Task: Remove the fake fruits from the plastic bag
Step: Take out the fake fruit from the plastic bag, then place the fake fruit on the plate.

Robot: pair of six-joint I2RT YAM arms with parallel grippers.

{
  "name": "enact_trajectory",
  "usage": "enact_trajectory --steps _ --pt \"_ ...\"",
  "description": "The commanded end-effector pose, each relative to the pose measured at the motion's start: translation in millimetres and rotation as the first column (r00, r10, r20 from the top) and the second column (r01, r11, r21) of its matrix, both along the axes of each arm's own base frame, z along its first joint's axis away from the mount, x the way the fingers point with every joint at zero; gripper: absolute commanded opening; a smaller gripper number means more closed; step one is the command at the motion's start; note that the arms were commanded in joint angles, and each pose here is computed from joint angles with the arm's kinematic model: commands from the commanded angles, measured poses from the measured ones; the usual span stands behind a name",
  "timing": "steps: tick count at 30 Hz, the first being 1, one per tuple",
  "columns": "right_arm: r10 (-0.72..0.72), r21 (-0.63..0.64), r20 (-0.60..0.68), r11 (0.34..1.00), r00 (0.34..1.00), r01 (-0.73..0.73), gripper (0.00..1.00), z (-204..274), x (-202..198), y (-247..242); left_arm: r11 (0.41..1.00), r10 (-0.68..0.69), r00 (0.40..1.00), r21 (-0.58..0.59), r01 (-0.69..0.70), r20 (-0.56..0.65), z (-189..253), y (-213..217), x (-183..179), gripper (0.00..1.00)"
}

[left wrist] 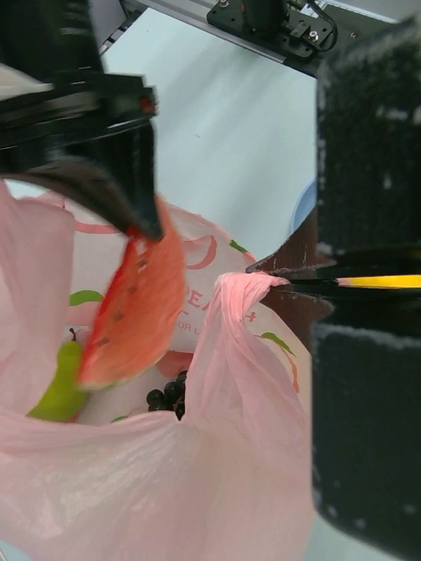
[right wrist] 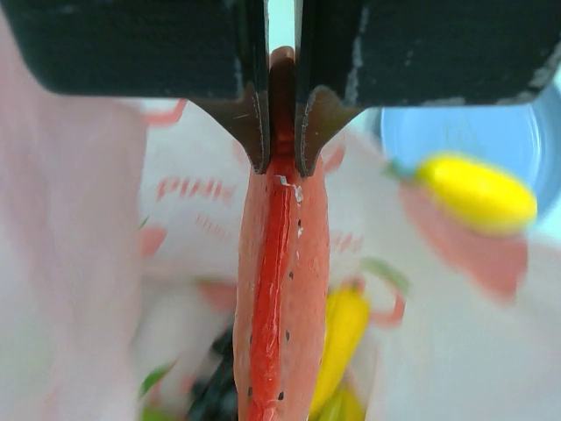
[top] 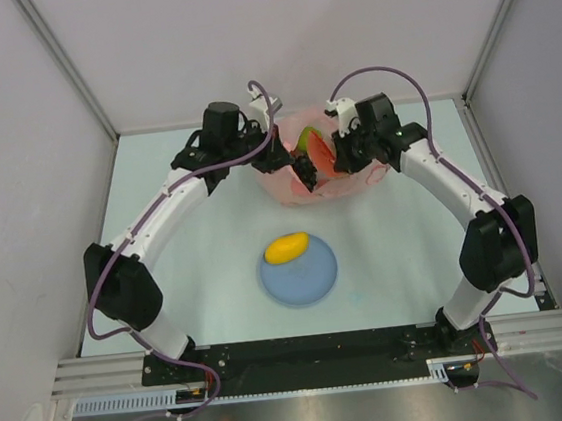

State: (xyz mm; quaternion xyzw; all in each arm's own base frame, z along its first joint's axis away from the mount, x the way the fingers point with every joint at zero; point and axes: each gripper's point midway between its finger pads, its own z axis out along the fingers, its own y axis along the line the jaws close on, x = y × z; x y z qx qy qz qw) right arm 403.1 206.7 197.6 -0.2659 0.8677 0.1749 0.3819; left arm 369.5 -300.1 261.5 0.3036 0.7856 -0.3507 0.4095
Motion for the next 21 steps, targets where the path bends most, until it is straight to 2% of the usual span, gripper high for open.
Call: enact_trajectory --steps 1,5,6,9,11,13,16,20,21 --pt "0.167 -0.127 -0.144 0.974 0.975 -0.185 0.0 -22.5 -69.8 -16.1 1.0 -0.012 0.996 -0.027 0.014 0.083 30.6 -0.1 4.4 0.0" --pt "0.24 -0.207 -0.089 0.945 0.967 -0.253 0.0 -18.5 -99.8 -30.6 0.998 0.03 0.997 -0.05 -0.026 0.067 35.6 8.1 3.3 0.0" --pt "0.265 -0.205 -0.038 0.942 0.964 -0.267 0.0 -4.7 -108.1 -31.9 0.998 0.034 0.997 -0.056 -0.03 0.065 35.9 9.6 2.6 0.01" --pt "0.36 -0.179 -0.022 0.916 0.933 -0.358 0.0 3.8 -142.0 -19.9 0.997 0.025 0.998 -0.067 -0.021 0.052 34.5 11.0 -5.2 0.01" --pt "0.491 -0.224 -0.038 0.844 0.87 -0.486 0.0 -11.2 -171.3 -5.6 0.998 0.029 0.999 -0.065 -0.026 0.037 28.7 12.7 -8.7 0.01" --pt "0.528 -0.253 -0.05 0.815 0.848 -0.522 0.0 -21.4 -185.9 5.7 0.996 0.05 0.998 -0.075 -0.048 0.026 29.0 14.7 -10.2 0.01" --pt "0.51 -0.185 -0.106 0.833 0.854 -0.521 0.0 -32.0 -192.5 22.1 0.998 0.026 0.999 -0.066 -0.024 0.041 27.9 19.0 -21.4 0.02" --pt "0.322 -0.083 -0.162 0.937 0.933 -0.339 0.0 -41.5 -177.8 44.1 0.999 0.03 0.999 -0.032 -0.028 0.04 24.5 24.7 -25.0 0.01" --pt "0.3 -0.069 -0.17 0.947 0.939 -0.315 0.0 -41.3 -176.7 46.0 0.999 0.027 0.999 -0.036 -0.026 0.045 25.7 24.6 -25.8 0.01"
